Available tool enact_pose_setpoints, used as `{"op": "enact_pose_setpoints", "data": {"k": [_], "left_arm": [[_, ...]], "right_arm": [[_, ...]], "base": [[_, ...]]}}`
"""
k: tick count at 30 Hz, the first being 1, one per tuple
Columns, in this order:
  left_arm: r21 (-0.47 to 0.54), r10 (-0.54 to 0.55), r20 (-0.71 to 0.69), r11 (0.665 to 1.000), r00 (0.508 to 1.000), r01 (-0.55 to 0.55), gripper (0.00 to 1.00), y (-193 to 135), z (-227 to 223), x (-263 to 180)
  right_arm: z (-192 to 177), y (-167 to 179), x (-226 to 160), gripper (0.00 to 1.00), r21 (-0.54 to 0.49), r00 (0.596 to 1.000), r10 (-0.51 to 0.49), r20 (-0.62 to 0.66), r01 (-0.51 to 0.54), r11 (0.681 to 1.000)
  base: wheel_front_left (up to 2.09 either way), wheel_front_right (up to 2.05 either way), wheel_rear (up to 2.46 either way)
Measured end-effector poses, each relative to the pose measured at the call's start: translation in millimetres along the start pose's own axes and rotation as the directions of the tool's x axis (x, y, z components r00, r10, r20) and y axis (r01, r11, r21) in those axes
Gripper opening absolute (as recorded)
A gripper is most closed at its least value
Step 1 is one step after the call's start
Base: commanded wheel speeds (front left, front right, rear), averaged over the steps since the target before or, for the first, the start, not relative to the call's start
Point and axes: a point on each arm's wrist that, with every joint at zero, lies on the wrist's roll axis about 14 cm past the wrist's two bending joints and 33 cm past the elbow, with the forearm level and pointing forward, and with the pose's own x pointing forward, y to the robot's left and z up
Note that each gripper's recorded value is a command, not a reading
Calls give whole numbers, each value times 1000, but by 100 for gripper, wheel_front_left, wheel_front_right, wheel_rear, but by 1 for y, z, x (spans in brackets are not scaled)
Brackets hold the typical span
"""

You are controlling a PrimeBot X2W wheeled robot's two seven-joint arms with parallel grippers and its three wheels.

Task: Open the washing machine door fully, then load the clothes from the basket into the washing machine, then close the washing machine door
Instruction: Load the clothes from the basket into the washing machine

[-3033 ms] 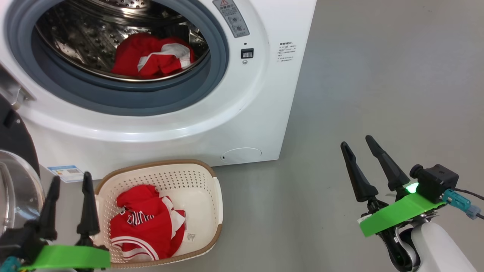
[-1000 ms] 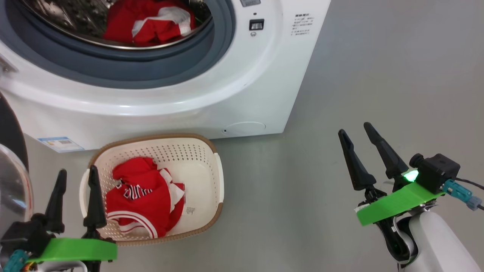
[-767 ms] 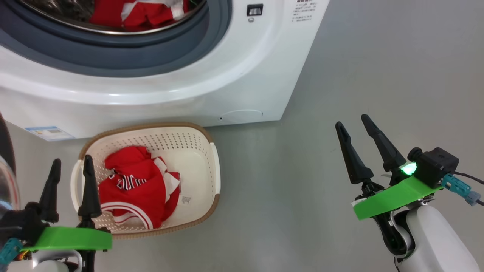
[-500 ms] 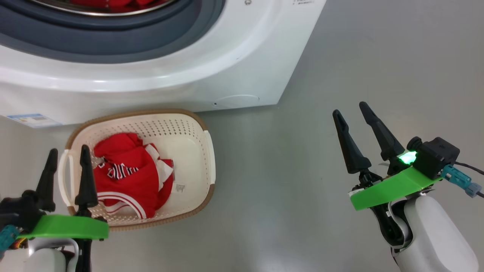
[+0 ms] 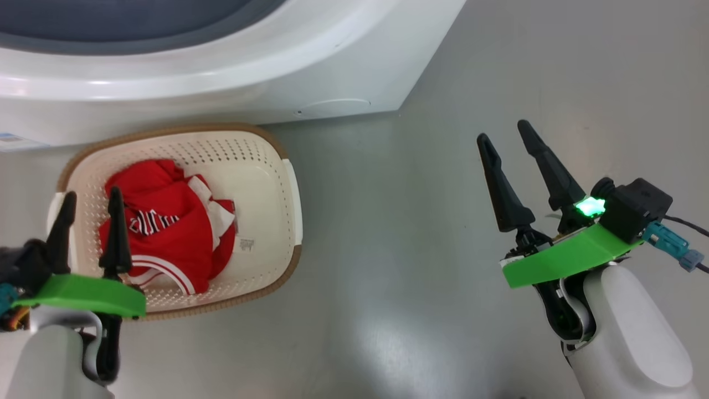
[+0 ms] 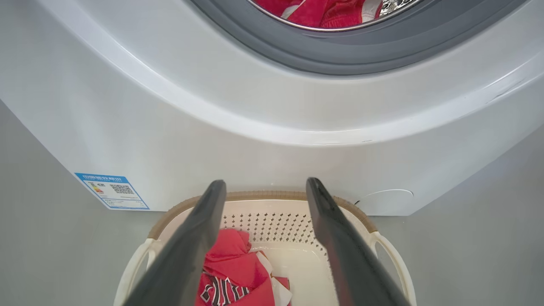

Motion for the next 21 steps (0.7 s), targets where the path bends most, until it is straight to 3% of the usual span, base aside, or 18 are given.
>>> {"op": "enact_pose_setpoints", "data": {"k": [11,21], "left_arm": [[-25,5,-160,1000,987,-9,100,11,-57,36],[-26,-6,-324,1000,946,-2,100,14,-116,56]], "right_arm": [[-25,-13,15,100,-5,999,-17,-32,17,1000],[-53,-27,19,100,-4,996,-47,-81,47,999]], "base": [[0,0,0],[0,0,0]]}}
